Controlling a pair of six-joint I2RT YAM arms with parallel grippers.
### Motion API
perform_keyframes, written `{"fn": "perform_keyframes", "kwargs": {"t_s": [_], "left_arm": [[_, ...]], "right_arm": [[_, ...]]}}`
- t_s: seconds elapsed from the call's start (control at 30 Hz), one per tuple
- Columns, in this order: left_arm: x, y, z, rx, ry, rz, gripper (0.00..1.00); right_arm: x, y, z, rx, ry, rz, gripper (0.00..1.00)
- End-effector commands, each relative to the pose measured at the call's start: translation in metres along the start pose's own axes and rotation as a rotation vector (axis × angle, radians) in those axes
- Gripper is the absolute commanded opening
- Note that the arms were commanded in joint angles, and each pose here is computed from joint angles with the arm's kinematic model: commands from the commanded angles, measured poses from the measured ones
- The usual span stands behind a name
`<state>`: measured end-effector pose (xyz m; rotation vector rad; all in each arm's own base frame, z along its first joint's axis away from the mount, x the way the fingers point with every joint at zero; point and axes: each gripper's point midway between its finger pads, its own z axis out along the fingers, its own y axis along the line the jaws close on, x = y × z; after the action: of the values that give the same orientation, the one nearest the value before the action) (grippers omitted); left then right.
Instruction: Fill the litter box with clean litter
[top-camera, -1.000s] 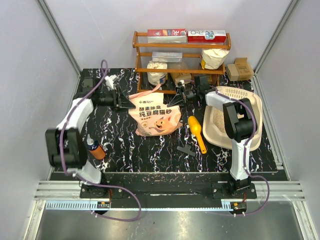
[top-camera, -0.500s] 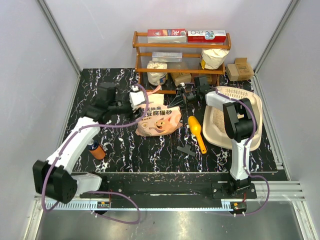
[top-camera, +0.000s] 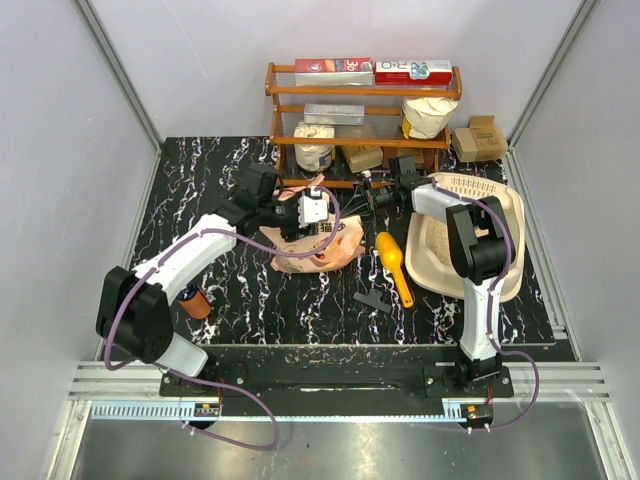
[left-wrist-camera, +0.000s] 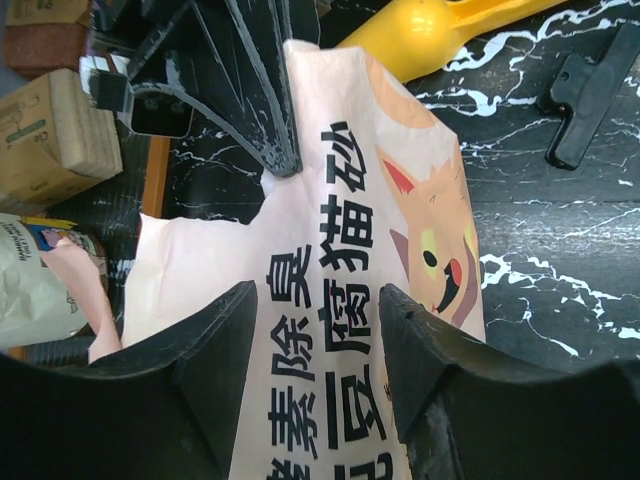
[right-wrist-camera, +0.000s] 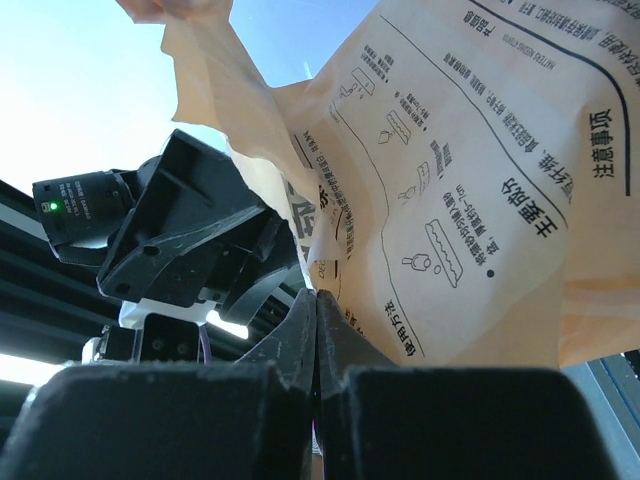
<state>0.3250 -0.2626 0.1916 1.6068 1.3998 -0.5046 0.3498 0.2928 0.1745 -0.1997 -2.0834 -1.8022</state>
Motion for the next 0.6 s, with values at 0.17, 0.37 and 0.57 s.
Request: {"fn": "perform_keyframes", "kwargs": {"t_s": [0.17,0.37,0.57], "left_arm": [[0.007,0.012,0.014,0.036,0.025,0.105,0.49],[0.009,0.023,0.018,0.005,0.05,0.023,0.22],[-0.003,0.035,0.014,-0.051,0.017,-0.102,0.11]], "right_arm": [[0.007,0.009,-0.005,0.001,-0.014,-0.011,0.0],[0.006,0.017,-0.008,-0.005,-0.021,-0.095,0.1],[-0.014,0.07,-0.059,0.028,-0.243,-0.572,0.34]]}}
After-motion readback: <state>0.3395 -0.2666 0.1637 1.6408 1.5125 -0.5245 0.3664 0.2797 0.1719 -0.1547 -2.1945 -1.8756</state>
